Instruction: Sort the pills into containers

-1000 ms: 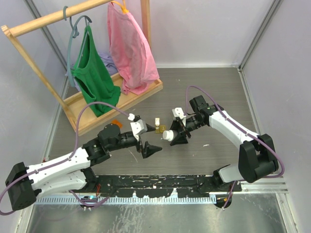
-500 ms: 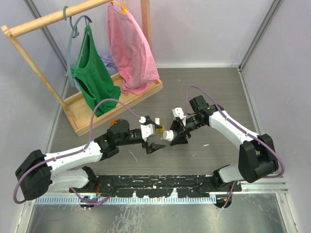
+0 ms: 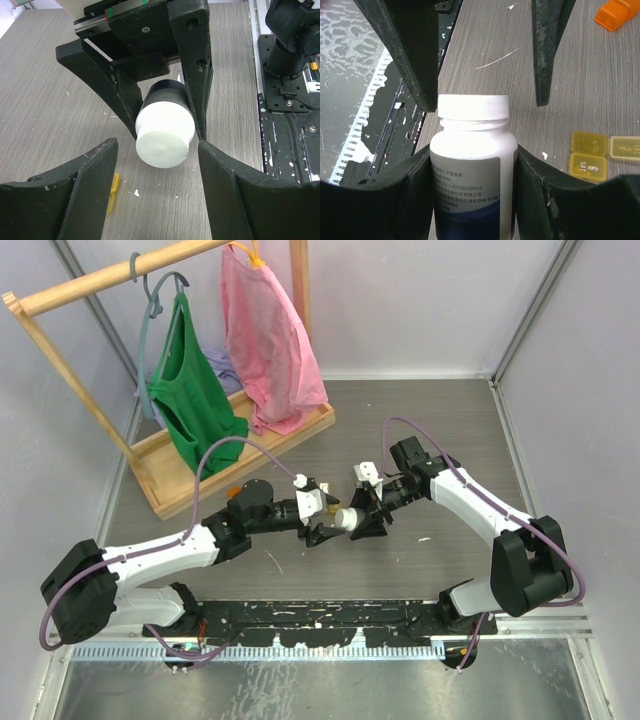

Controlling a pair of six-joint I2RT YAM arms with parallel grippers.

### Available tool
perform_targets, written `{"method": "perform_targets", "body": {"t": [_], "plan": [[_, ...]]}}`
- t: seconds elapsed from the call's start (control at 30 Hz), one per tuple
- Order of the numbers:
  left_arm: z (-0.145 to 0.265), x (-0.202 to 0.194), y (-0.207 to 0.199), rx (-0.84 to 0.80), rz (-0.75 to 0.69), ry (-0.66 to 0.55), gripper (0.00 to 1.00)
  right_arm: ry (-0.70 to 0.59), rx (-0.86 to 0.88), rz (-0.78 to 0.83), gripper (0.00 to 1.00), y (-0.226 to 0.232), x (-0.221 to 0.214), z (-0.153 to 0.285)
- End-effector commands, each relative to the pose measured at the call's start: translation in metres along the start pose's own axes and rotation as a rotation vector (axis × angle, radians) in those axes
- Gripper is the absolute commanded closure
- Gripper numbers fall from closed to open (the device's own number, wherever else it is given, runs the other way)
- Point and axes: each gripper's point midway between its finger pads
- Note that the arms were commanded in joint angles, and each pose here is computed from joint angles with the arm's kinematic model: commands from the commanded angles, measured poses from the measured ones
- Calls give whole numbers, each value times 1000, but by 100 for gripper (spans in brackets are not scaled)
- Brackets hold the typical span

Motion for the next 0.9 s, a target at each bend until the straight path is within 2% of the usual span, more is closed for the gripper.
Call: {"method": "perform_targets", "body": {"t": [0.0, 0.2, 0.53, 0.67, 0.73, 0.87], "plan": [[-7, 39, -1, -22, -38, -107, 35, -26, -7, 48, 99, -8, 11, 2], [-10, 37, -1, -32, -24, -101, 43, -26, -7, 47, 99, -7, 11, 2], [-9, 39, -4, -40, 7, -106, 63, -26, -7, 50, 99, -8, 12, 2], [-8, 44, -13, -56, 150, -110, 72, -23, -10, 50, 99, -8, 11, 3], [-6, 44, -15, -49, 252, -103, 78, -24, -11, 51, 99, -9, 12, 3], [-3, 44, -12, 35, 519, -106, 84, -25, -10, 49, 99, -8, 12, 3]]}}
Point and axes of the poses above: each gripper's point midway between its finger pads, its own z axis back along the fingers, its own y axis along the line the jaws close on, x = y × z, and after that the axes turned 14 degrees about z, right-handed
